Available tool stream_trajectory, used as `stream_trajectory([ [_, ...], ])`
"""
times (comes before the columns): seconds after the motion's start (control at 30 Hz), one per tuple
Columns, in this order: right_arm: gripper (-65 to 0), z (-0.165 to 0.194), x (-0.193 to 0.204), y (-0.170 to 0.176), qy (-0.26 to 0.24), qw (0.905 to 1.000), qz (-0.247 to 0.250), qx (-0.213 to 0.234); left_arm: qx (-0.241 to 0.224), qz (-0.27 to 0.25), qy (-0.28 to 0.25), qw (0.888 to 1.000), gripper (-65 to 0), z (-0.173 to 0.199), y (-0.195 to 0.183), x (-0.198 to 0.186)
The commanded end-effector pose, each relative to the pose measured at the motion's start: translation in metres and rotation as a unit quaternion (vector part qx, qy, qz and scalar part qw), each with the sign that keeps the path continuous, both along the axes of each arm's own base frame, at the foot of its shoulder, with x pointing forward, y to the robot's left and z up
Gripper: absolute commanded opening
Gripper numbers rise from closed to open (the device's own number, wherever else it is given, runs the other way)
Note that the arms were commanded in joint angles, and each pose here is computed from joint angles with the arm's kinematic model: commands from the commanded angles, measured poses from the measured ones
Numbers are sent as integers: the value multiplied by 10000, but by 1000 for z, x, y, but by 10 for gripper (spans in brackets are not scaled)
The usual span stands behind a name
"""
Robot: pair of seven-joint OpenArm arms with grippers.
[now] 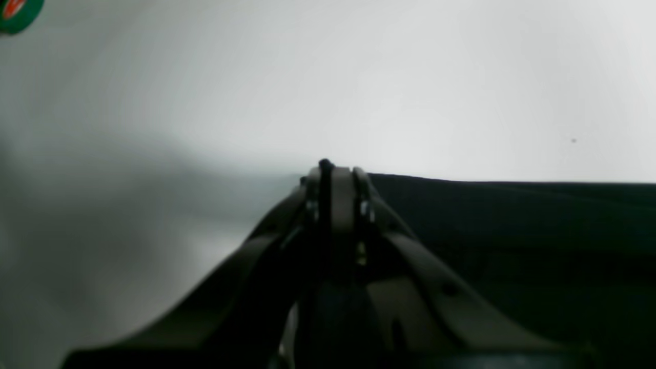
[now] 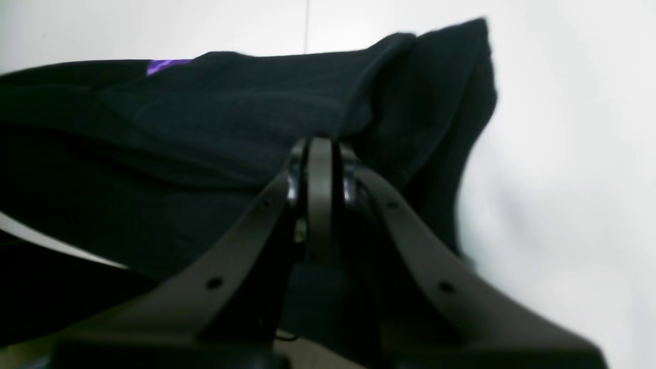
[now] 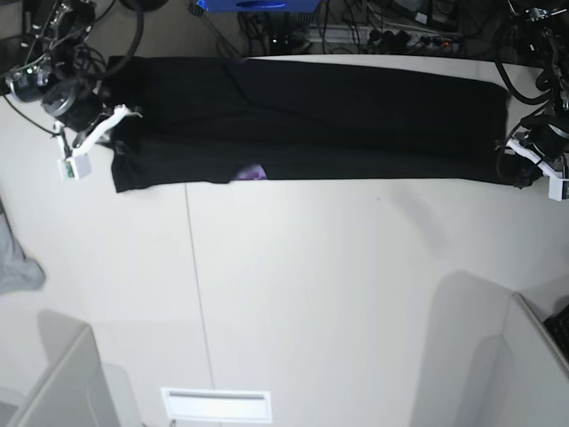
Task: Fold the T-shirt properly
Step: 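Lay the folded edge down and open both grippers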
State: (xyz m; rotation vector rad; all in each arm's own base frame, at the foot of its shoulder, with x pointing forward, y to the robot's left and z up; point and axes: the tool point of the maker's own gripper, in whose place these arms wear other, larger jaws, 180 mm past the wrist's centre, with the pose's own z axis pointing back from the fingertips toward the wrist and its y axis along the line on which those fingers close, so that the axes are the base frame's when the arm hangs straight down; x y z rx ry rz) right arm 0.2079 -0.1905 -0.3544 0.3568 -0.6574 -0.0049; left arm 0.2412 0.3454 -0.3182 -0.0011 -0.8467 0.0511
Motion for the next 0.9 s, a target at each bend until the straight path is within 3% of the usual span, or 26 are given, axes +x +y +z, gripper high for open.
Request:
stream_trajectory([
  [0.0,-650,7,1,-3,-147,9999,23,-74,116,-83,-295,9995,-650,19,1,10],
  [0.6,-650,-13,-41,11,345,9993,-66,127,151,-82,248,9995,-650,-7,3,-23],
  [0.87,-650,-14,-41,10,371,9992,-112,139,672,-48,590,9960,-650,-16,17,-36],
])
